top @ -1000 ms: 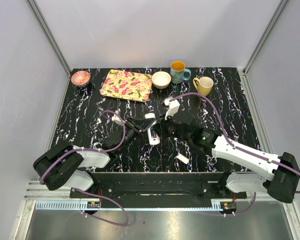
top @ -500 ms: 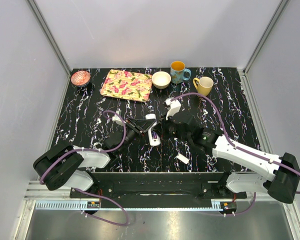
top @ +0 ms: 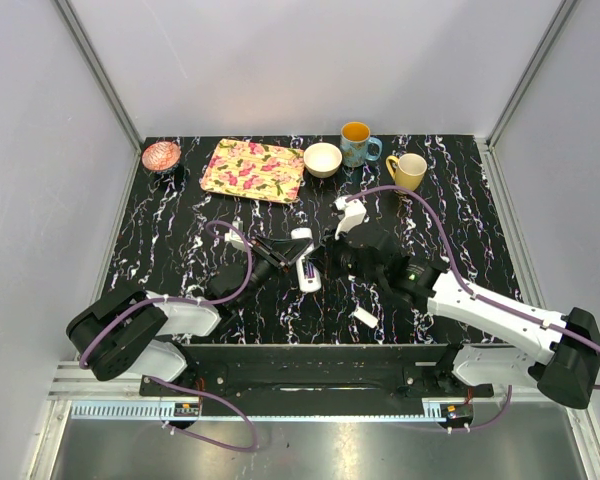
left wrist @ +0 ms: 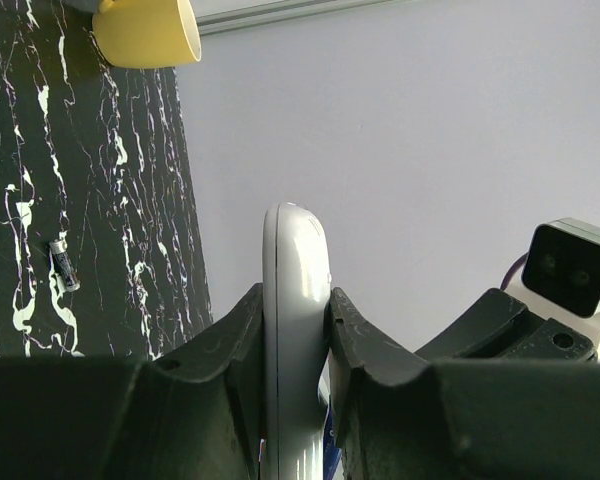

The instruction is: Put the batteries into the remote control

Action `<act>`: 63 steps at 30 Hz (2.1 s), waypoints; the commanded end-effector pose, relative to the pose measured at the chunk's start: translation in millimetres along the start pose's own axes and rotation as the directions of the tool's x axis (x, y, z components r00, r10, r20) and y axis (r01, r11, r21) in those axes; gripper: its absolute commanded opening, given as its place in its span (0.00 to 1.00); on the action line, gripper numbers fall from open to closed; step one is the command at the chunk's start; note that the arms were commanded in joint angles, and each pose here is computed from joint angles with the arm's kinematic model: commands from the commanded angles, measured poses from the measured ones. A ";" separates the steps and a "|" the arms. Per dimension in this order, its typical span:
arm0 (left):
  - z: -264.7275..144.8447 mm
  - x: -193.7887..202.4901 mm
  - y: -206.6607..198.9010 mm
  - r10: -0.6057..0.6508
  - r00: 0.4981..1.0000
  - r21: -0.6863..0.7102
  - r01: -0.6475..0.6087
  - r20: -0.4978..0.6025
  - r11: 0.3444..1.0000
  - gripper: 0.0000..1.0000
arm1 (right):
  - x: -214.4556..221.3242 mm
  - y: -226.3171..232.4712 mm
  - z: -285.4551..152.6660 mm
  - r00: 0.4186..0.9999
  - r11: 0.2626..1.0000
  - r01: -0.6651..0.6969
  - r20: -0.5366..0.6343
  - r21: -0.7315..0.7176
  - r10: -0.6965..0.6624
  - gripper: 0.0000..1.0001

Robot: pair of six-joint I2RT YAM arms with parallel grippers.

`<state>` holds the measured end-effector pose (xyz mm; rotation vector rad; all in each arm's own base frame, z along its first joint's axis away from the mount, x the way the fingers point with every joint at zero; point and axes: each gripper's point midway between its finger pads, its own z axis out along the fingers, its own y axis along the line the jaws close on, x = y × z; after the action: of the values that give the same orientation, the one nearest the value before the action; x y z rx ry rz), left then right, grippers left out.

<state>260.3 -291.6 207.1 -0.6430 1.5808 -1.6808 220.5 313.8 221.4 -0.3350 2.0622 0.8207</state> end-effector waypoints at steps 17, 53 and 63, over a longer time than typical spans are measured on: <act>-0.5 -18.1 -73.1 -0.056 0.997 0.255 0.039 0.061 0.966 0.00 | 36.0 -26.7 2.3 0.986 0.989 0.029 -0.164 0.147 -0.005 0.09; 2.4 -9.1 -64.7 -0.048 0.999 0.242 0.042 0.018 0.969 0.00 | 11.0 -17.4 1.9 0.987 0.984 0.053 -0.157 0.169 -0.026 0.27; 6.1 -8.7 -62.0 -0.041 0.999 0.228 0.036 0.018 0.973 0.00 | 9.9 -11.4 0.6 0.985 0.986 0.070 -0.164 0.152 -0.045 0.30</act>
<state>262.6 -293.9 195.3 -0.6453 1.6205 -1.6571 219.9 304.5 196.9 -0.3556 2.2636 0.6246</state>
